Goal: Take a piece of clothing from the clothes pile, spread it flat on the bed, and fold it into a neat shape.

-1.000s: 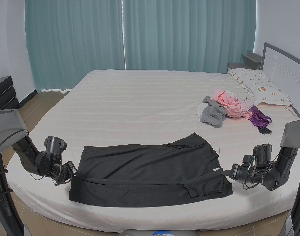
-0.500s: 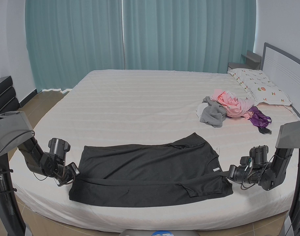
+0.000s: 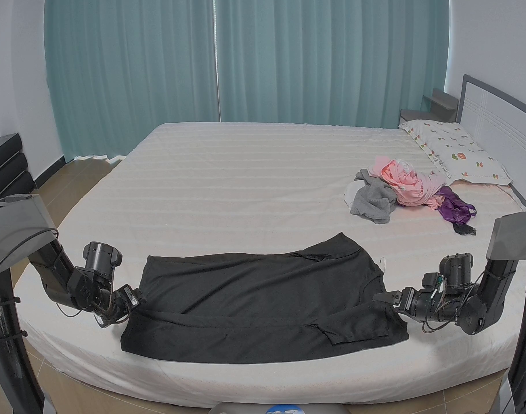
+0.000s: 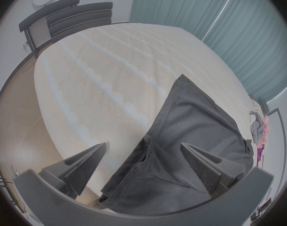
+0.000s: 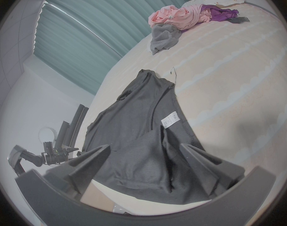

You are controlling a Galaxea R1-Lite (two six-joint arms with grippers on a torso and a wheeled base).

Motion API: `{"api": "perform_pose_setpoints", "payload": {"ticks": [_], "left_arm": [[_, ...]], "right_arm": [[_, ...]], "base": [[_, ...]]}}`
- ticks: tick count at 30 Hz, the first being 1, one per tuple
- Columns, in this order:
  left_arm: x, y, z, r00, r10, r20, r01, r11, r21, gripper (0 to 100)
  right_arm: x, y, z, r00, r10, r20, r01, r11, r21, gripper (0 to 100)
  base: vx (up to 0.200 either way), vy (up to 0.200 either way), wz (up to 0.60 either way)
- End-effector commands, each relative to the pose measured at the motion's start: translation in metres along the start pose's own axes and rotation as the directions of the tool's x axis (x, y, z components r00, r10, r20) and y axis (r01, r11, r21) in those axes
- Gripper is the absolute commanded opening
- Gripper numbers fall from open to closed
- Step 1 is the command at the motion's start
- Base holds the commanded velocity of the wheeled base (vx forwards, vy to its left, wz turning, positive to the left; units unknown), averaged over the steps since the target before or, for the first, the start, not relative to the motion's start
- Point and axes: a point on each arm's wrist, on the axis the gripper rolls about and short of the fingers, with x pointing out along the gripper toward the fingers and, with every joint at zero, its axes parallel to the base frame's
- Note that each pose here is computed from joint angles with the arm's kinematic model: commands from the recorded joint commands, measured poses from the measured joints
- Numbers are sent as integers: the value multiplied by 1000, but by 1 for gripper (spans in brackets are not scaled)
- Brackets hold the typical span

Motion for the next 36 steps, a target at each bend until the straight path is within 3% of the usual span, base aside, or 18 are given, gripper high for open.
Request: {"api": "perform_pose_setpoints", "payload": {"ticks": [1, 10, 32, 36], "left_arm": [[-22, 3, 3, 999, -30, 30, 31, 999, -10, 100], [-41, 4, -2, 998, -55, 35, 57, 997, -57, 100], [-47, 1, -8, 997, -67, 32, 69, 996, -52, 100], [-49, -3, -7, 996, -80, 44, 84, 992, -92, 100]], "right_arm": [[-15, 17, 5, 998, 45, 52, -46, 999, 19, 100], [-31, 24, -10, 991, 95, 93, -97, 995, 18, 100], [-32, 22, -13, 992, 92, 82, -95, 995, 24, 100], [-32, 22, -13, 992, 92, 82, -95, 995, 24, 100]], "base": [[0, 0, 0], [0, 0, 0], [0, 0, 0], [0, 0, 0]]}}
